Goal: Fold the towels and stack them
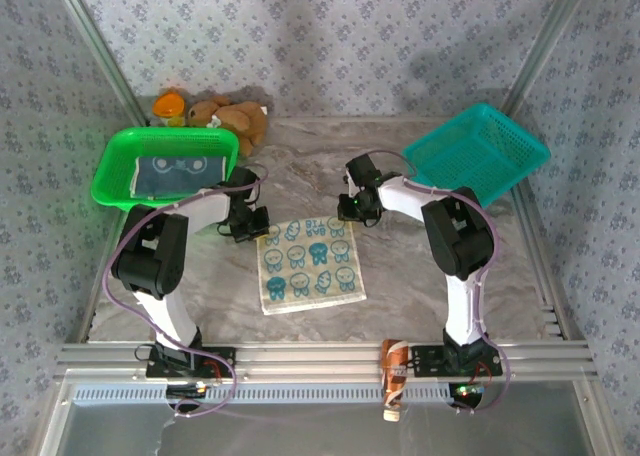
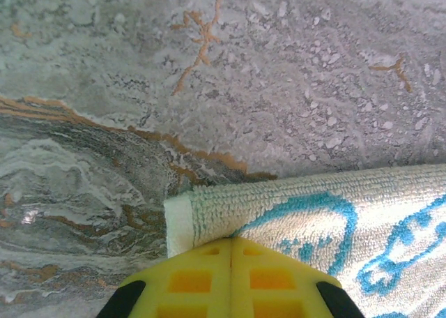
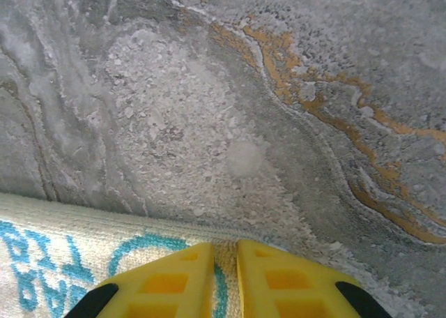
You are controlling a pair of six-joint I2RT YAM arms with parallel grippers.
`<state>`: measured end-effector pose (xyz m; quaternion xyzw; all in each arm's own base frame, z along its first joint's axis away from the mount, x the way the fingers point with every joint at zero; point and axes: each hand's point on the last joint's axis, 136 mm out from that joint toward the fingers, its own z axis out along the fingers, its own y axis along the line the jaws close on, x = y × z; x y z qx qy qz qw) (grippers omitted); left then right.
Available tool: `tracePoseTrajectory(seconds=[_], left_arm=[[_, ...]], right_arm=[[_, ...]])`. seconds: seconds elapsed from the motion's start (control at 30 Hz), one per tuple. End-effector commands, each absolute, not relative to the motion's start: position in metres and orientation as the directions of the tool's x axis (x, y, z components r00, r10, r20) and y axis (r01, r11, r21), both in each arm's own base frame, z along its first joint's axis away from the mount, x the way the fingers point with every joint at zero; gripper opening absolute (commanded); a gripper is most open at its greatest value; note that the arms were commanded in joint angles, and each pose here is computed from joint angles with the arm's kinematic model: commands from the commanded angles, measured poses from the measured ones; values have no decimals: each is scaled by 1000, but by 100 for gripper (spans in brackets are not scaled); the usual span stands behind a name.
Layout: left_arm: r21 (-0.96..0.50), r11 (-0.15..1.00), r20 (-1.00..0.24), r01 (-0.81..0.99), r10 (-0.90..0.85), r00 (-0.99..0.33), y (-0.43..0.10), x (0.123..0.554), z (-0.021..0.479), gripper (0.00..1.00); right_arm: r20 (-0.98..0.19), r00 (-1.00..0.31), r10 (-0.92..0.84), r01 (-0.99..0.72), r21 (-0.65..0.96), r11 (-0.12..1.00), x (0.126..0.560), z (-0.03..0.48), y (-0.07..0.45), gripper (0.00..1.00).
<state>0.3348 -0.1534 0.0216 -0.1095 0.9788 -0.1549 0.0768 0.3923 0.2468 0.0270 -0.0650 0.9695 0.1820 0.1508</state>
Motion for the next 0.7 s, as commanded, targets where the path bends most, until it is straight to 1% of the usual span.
tracePoseTrajectory(seconds=[0.0,0.03,0.1,0.17,0.2,0.3,0.37,0.4,0.5,0.67], left_arm=[[-329,929,-149,-168,-226,-963,-151,338,42,3],[-338,927,-165,-162,-228,-960,-152,340,50,5],[-362,921,-191,-144,-224,-956,-154,344,63,11],[-367,919,-201,-143,-228,-953,-153,346,69,15],[-364,920,-201,-147,-231,-952,-150,347,68,17],[-352,921,-179,-165,-239,-955,-145,348,59,18],[-341,925,-173,-169,-239,-956,-143,348,53,24],[-335,927,-174,-171,-239,-955,-141,349,50,27],[-331,929,-168,-163,-228,-959,-142,351,42,33],[-328,930,-144,-167,-224,-964,-142,354,28,34]], right_arm=[[-345,-936,-73,-191,323,927,394,49,241,24],[-356,-932,-68,-192,328,925,394,56,242,28],[-370,-927,-61,-195,335,922,394,65,242,30],[-365,-929,-56,-189,340,921,393,67,241,31],[-359,-932,-54,-183,337,923,393,66,240,33],[-337,-940,-50,-169,334,927,394,58,237,34],[-330,-943,-44,-160,334,929,395,53,236,35],[-328,-944,-43,-158,334,929,396,51,235,38],[-314,-949,-41,-150,331,932,397,44,234,39],[-304,-951,-54,-158,326,932,401,37,236,39]])
